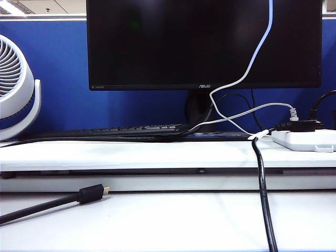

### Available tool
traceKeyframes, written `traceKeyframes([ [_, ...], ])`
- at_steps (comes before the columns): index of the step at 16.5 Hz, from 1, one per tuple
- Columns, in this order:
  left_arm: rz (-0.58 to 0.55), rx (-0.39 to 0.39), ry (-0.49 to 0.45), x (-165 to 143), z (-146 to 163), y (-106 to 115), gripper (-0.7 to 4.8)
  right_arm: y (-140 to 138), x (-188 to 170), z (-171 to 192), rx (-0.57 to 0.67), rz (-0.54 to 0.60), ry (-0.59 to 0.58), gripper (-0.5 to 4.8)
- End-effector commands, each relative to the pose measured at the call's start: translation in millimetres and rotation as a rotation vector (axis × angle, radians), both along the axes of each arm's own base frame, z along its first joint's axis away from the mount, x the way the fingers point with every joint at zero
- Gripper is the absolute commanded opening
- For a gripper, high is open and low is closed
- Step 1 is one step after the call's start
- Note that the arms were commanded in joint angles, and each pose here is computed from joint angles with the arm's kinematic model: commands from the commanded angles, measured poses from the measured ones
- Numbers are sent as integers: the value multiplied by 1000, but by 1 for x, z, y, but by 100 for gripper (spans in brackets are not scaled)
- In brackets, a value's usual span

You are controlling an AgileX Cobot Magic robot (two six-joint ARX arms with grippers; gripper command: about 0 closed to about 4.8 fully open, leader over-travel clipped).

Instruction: Pick up the Type-C charging cable and the charging base, insert one end of the Type-C charger into the corresponding slot on the base, and finally place the plugged-in charger back on the table.

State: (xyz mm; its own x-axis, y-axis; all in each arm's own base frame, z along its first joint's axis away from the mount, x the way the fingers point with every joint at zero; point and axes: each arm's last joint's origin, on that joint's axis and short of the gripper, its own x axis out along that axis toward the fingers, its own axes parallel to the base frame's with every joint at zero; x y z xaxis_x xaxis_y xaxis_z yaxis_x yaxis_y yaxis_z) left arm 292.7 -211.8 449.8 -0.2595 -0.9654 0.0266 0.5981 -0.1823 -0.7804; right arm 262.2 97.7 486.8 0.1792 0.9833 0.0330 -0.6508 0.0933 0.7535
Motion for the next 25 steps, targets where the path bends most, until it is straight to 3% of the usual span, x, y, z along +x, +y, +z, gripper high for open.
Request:
traceKeyframes([
  [1, 4, -9, -14, 0, 3, 3, -6, -1, -4, 6, 13, 9, -26, 92],
  [20, 11, -3, 10, 1, 3, 4, -6, 0, -3, 1, -11, 34, -30, 88],
  [25, -6, 2, 19, 1, 3, 4, -6, 1, -3, 1, -6, 32, 14, 84],
])
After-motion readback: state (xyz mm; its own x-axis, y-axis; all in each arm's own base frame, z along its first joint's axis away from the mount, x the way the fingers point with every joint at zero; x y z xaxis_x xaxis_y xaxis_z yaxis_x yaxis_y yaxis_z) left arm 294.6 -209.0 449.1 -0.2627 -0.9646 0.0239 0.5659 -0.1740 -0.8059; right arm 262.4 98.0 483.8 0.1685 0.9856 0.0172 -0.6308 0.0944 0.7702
